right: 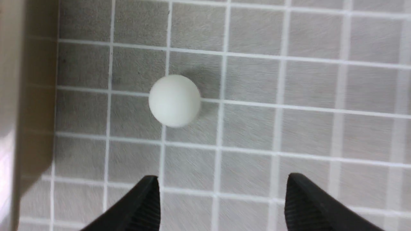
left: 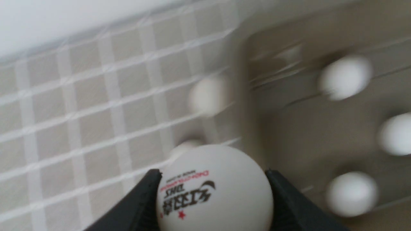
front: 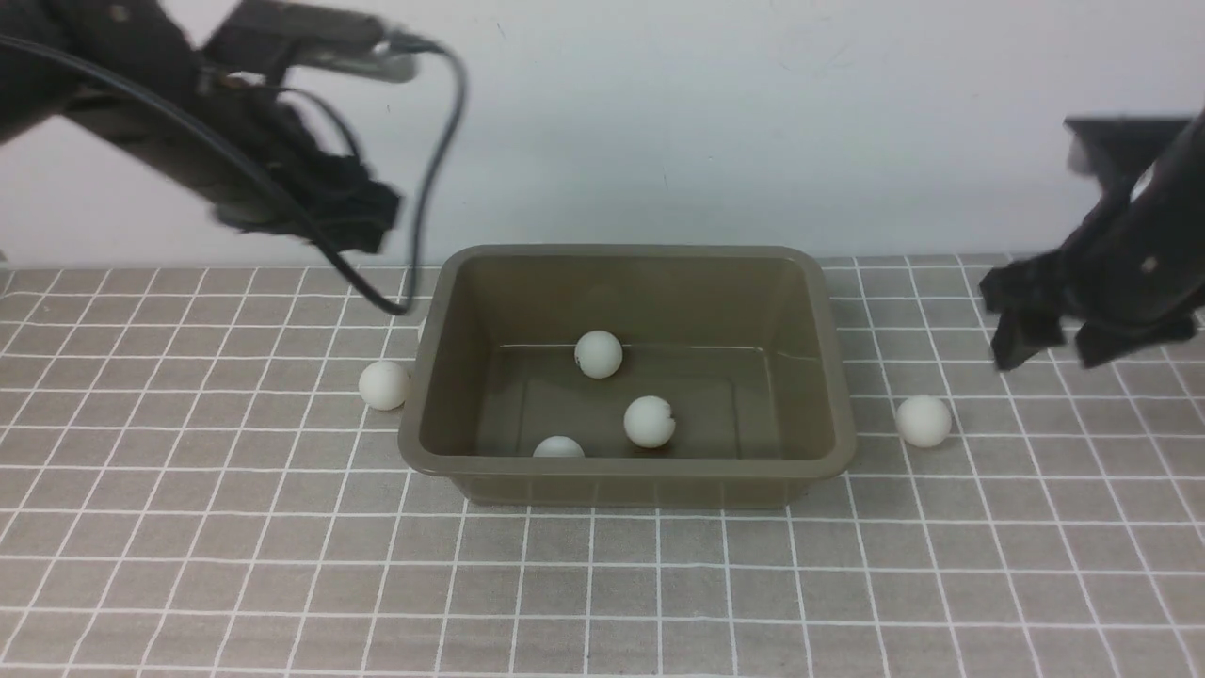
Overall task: Put the table tennis balls into the box on the grey coffee tablecloth.
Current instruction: 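Drop the ball into the bin, then reach for and grasp a ping pong ball on the table, then release the ping pong ball into the bin and lift the gripper away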
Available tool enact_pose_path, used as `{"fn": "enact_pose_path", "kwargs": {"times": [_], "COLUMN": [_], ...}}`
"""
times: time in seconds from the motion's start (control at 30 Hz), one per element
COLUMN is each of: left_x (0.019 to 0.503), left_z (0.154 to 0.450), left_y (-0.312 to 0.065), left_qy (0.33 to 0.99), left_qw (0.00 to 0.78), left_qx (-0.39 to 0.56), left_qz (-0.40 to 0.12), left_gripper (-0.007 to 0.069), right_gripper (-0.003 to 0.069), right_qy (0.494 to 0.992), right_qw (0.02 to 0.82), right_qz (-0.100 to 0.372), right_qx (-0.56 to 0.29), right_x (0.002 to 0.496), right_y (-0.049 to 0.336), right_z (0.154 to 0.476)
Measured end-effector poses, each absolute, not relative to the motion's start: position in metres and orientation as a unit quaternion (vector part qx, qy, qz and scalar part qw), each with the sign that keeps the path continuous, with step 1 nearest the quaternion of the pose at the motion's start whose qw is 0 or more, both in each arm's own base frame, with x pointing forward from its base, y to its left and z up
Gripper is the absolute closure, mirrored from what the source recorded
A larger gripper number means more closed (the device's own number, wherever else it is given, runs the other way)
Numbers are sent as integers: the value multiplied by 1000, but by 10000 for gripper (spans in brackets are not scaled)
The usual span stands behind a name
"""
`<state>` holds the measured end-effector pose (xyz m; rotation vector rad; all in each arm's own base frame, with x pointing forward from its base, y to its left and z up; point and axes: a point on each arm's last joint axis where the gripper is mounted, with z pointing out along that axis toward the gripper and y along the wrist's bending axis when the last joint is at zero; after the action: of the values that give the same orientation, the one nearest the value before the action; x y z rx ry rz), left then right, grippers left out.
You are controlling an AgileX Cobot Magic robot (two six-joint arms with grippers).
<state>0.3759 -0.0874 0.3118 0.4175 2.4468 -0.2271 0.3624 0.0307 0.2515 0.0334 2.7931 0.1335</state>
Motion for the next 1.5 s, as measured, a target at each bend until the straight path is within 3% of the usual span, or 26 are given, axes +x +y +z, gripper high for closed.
{"fn": "enact_pose_path", "kwargs": {"times": [0.2, 0.23, 0.27, 0.3, 0.33, 0.5, 0.53, 0.57, 0.6, 0.67, 0.7, 0.73, 0.83, 0.87, 0.97, 1.07, 1.17, 1.23, 1.27, 1.33, 1.4, 1.43, 1.5], "left_x": [381, 381, 381, 381, 381, 381, 381, 380, 380, 377, 376, 375, 373, 373, 374, 381, 392, 399, 402, 407, 410, 413, 418], "left_z": [274, 260, 259, 251, 250, 263, 269, 278, 283, 300, 309, 312, 312, 307, 288, 265, 244, 233, 228, 217, 211, 205, 196], "left_y": [-144, -158, -158, -165, -165, -153, -147, -136, -129, -101, -81, -69, -38, -25, -12, -15, -28, -37, -42, -49, -52, -56, -59], "left_qy": [925, 926, 927, 927, 927, 935, 939, 942, 943, 947, 950, 953, 964, 970, 979, 982, 975, 969, 967, 963, 962, 960, 958], "left_qw": [289, 272, 270, 260, 259, 268, 269, 274, 277, 285, 287, 284, 256, 237, 199, 166, 165, 174, 177, 182, 183, 189, 195], "left_qx": [219, 235, 235, 246, 248, 209, 193, 176, 167, 139, 121, 107, 72, 58, 52, 86, 134, 158, 169, 184, 190, 195, 198], "left_qz": [-111, -112, -112, -109, -106, -99, -95, -84, -78, -50, -24, -17, 1, 5, -5, -28, -58, -69, -72, -72, -72, -69, -66], "left_gripper": [254, 176, 165, 67, 18, -52, -35, 38, 86, 306, 479, 532, 605, 620, 630, 622, 549, 456, 373, 270, 193, 113, 32], "right_gripper": [134, 126, 125, 123, 122, 146, 174, 276, 312, 297, 295, 295, 295, 295, 295, 295, 295, 272, 235, 125, 68, 16, -17], "right_qy": [984, 985, 985, 986, 986, 986, 986, 986, 986, 987, 986, 985, 979, 973, 956, 945, 945, 948, 950, 953, 954, 955, 955], "right_qw": [146, 133, 130, 124, 121, 123, 126, 126, 125, 123, 126, 135, 168, 197, 260, 289, 270, 247, 235, 222, 216, 212, 208], "right_qz": [95, 106, 108, 111, 112, 109, 108, 108, 108, 102, 98, 97, 100, 108, 133, 150, 161, 162, 161, 160, 159, 155, 144], "right_qx": [25, 24, 24, 28, 30, 34, 34, 34, 34, 34, 41, 49, 60, 58, 28, -35, -89, -115, -125, -132, -135, -141, -152], "right_x": [386, 393, 394, 399, 402, 407, 408, 408, 408, 408, 409, 409, 407, 404, 394, 387, 384, 385, 386, 388, 387, 385, 381], "right_y": [42, 45, 46, 47, 48, 48, 48, 48, 48, 45, 41, 37, 33, 34, 52, 86, 121, 140, 148, 154, 155, 154, 152], "right_z": [201, 187, 184, 173, 167, 153, 152, 151, 152, 157, 168, 181, 220, 246, 297, 318, 306, 290, 280, 270, 269, 270, 277]}}
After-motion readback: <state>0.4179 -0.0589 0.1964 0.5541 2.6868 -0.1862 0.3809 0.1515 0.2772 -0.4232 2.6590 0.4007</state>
